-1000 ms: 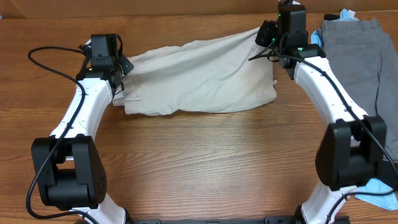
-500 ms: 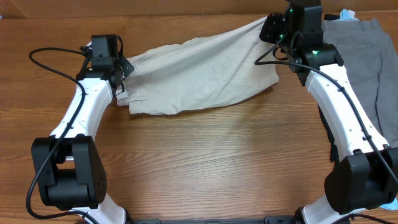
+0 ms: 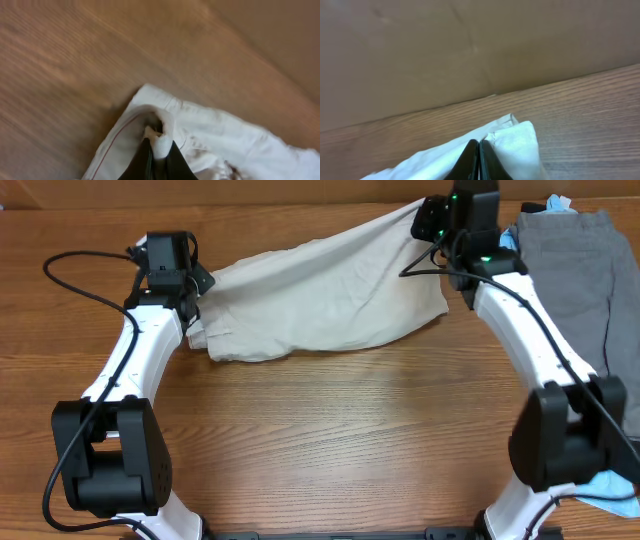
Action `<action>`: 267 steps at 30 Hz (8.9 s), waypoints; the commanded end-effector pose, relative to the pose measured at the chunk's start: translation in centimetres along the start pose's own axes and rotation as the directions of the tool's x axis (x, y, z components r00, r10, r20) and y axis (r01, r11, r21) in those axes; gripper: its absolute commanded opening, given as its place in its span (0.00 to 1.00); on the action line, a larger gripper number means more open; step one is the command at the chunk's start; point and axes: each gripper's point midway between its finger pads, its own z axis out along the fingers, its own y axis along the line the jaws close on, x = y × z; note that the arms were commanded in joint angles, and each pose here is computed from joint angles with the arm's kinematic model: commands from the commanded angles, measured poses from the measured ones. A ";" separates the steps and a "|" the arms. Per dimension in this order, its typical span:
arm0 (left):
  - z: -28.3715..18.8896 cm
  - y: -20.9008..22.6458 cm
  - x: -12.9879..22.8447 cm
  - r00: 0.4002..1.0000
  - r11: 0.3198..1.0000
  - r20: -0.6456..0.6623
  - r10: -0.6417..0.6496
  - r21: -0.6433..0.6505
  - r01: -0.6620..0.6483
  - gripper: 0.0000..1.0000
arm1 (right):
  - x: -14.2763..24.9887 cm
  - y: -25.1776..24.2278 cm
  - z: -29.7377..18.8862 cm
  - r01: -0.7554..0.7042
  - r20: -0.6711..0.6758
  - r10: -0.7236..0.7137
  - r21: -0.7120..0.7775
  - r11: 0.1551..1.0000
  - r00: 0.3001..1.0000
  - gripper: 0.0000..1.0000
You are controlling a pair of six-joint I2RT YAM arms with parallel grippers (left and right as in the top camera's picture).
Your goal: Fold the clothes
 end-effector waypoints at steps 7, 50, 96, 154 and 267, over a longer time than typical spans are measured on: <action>0.1 -0.6 -4.1 0.983 0.999 0.181 -0.038 0.015 0.036 0.80 | 2.0 -3.0 5.6 -0.004 0.043 0.001 0.065 0.998 0.999 0.29; -4.0 3.8 6.5 0.870 0.942 -0.392 0.298 -0.025 -0.334 1.00 | 23.3 -10.2 0.0 0.031 -0.607 0.172 0.308 0.951 0.776 0.50; -4.1 -1.6 0.3 0.751 0.779 -0.268 0.603 0.400 -0.483 1.00 | 19.4 -8.9 -4.5 -0.034 -0.683 0.110 0.125 0.992 0.722 0.71; 1.8 -1.7 9.8 0.562 0.809 -0.590 0.580 0.500 -0.310 0.04 | 17.0 -5.4 -3.2 -0.150 -0.672 0.103 -0.012 0.989 0.733 0.54; -15.0 -14.5 34.0 -0.406 -0.212 -0.073 0.911 0.761 -0.613 1.00 | 7.1 -14.5 -9.0 -0.405 -0.474 0.368 0.026 0.914 0.800 0.60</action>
